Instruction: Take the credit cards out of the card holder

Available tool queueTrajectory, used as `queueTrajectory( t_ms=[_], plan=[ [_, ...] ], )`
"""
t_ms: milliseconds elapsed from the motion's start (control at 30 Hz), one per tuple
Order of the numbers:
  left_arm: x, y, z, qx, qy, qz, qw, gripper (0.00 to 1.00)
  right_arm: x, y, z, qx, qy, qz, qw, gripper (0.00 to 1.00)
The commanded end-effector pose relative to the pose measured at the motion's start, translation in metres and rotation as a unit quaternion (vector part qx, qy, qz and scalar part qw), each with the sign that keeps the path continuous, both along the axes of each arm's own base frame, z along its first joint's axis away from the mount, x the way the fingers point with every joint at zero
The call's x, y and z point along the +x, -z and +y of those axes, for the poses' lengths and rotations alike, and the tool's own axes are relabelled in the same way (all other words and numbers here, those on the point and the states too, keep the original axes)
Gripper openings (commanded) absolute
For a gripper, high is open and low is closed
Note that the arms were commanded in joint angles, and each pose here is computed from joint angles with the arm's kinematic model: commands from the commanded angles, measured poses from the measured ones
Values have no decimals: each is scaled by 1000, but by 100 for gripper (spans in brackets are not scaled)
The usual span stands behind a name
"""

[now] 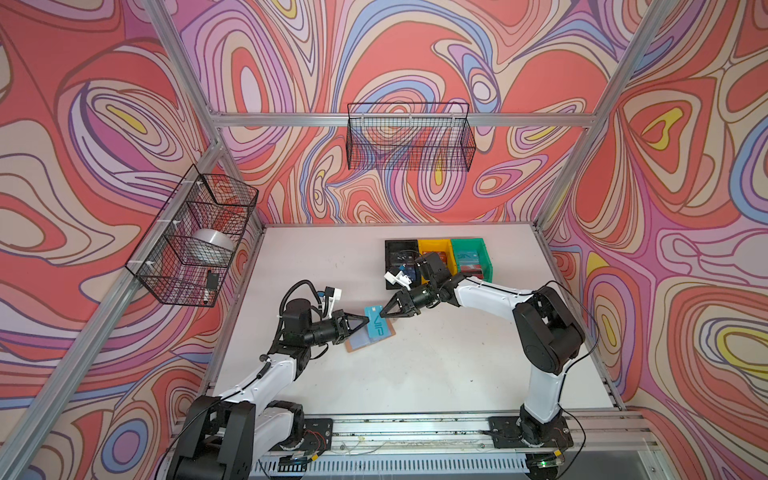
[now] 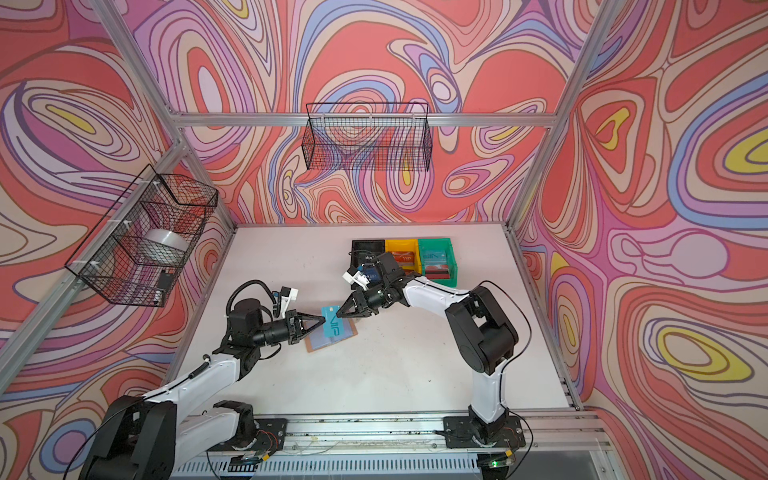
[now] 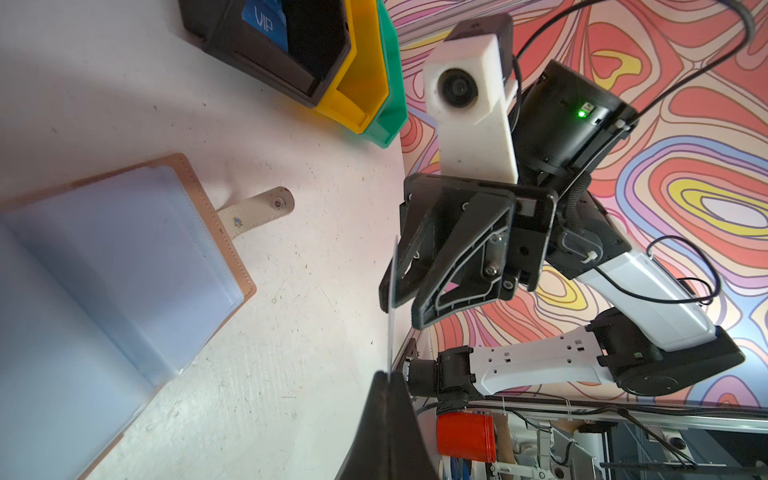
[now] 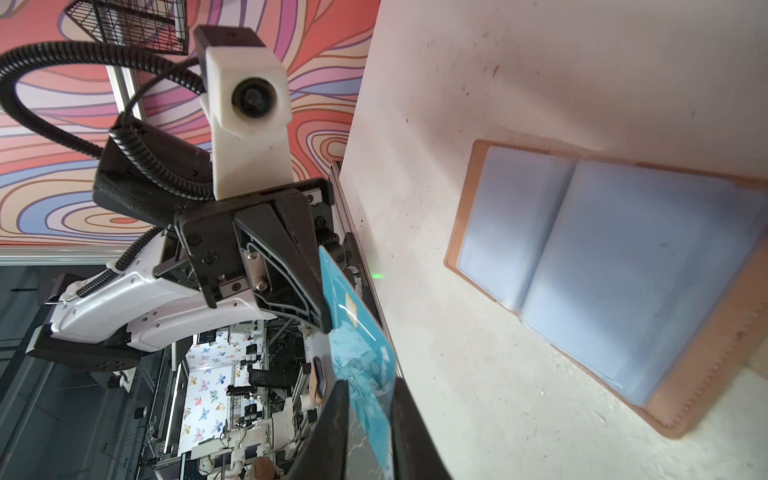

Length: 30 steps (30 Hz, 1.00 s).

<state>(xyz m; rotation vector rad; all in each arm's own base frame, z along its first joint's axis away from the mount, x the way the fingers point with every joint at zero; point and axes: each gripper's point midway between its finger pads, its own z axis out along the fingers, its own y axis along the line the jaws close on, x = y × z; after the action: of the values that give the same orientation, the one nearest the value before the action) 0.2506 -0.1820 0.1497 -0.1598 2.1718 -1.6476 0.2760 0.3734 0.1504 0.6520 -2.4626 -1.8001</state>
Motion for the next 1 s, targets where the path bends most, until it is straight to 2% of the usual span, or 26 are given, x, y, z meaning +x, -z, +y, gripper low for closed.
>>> queueTrajectory(
  t_ms=[0,67,167,200,467,600,733,867,933,967],
  plan=[
    [3,-3,-2,-3,1,-15,1000,0,-6,4,9,18,-16,11,1000,19],
    [3,-1,-3,-3,0,-12,1000,0,-7,5,11,22,-18,16,999,16],
    [5,4,-2,1,-5,-4,1000,0,-9,2,12,35,-22,24,999,1],
    [4,6,-1,3,-7,-1,1000,0,-10,1,11,40,-21,28,999,0],
    [7,21,10,47,-44,23,998,13,-18,-16,5,65,-3,35,997,0],
    [10,23,19,61,-67,28,995,22,-18,-21,-3,64,18,32,997,0],
    [10,22,25,66,-80,27,994,27,-12,-26,-16,55,47,26,997,0],
    [8,27,31,87,-94,36,991,29,24,-33,-55,4,169,14,985,0],
    [8,27,33,90,-97,34,991,30,50,-32,-89,-30,268,19,963,0],
    [7,26,33,89,-98,34,991,30,61,-33,-108,-35,323,24,945,0]
  ],
)
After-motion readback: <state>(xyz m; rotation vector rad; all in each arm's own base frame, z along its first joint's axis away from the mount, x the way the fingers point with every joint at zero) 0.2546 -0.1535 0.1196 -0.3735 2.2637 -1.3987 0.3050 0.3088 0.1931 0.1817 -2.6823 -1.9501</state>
